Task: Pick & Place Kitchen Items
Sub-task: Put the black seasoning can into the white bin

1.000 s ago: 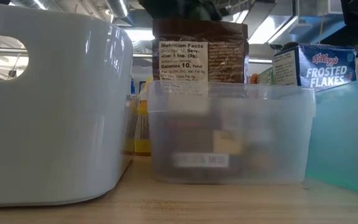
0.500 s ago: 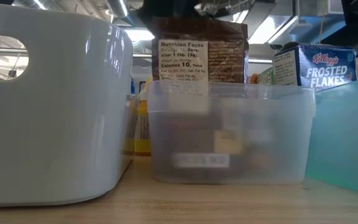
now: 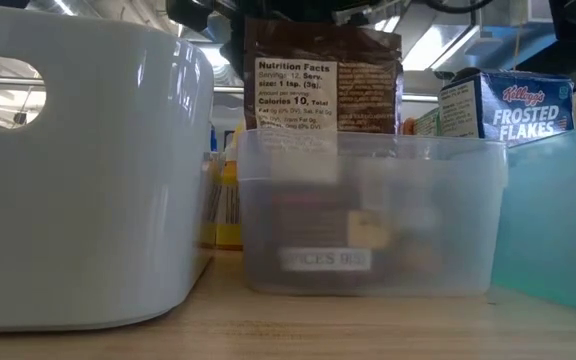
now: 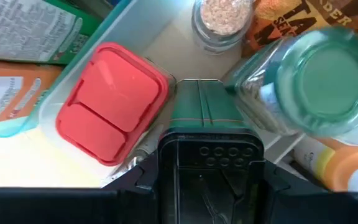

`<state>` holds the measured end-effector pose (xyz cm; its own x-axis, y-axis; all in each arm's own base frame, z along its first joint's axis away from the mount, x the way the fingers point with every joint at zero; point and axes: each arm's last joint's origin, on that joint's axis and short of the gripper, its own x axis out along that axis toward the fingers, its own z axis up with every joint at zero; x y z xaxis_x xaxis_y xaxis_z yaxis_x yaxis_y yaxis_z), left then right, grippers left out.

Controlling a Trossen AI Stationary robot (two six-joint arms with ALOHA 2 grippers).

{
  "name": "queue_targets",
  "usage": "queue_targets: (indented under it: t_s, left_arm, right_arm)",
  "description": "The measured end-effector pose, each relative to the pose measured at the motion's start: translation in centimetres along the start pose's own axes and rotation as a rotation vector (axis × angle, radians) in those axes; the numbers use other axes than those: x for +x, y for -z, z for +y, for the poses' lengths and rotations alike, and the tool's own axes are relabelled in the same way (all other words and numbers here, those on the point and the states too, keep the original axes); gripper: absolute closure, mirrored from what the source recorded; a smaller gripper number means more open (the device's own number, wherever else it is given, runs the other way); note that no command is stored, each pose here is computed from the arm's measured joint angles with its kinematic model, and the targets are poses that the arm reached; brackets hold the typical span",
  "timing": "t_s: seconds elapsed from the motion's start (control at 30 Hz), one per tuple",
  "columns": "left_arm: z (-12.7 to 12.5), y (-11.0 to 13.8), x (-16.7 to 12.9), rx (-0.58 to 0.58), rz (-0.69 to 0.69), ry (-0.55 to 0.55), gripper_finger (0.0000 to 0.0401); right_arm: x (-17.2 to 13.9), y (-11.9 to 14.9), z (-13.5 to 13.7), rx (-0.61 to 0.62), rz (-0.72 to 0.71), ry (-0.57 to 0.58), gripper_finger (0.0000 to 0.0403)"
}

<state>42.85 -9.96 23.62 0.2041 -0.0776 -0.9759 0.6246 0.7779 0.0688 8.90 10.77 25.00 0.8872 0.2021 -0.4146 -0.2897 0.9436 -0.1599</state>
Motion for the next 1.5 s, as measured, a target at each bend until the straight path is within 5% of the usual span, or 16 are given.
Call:
queue_targets:
  t_s: [0.73, 1.13, 1.5]
  left_arm:
    - [1.0, 0.0, 0.0, -0.118, -0.045, -0.021, 0.0261]
    - [-0.2, -0.6, 0.0, 0.021, -0.037, -0.023, 0.0258]
    - [0.8, -0.1, 0.0, -0.114, -0.053, 0.000, 0.0259]
  right_arm:
    - [0.0, 0.1, 0.0, -0.004, 0.005, 0.001, 0.0128]
    - [0.0, 0.1, 0.0, -0.010, 0.011, 0.002, 0.0128]
    - [0.4, 0.2, 0.3, -0.027, 0.031, 0.003, 0.0128]
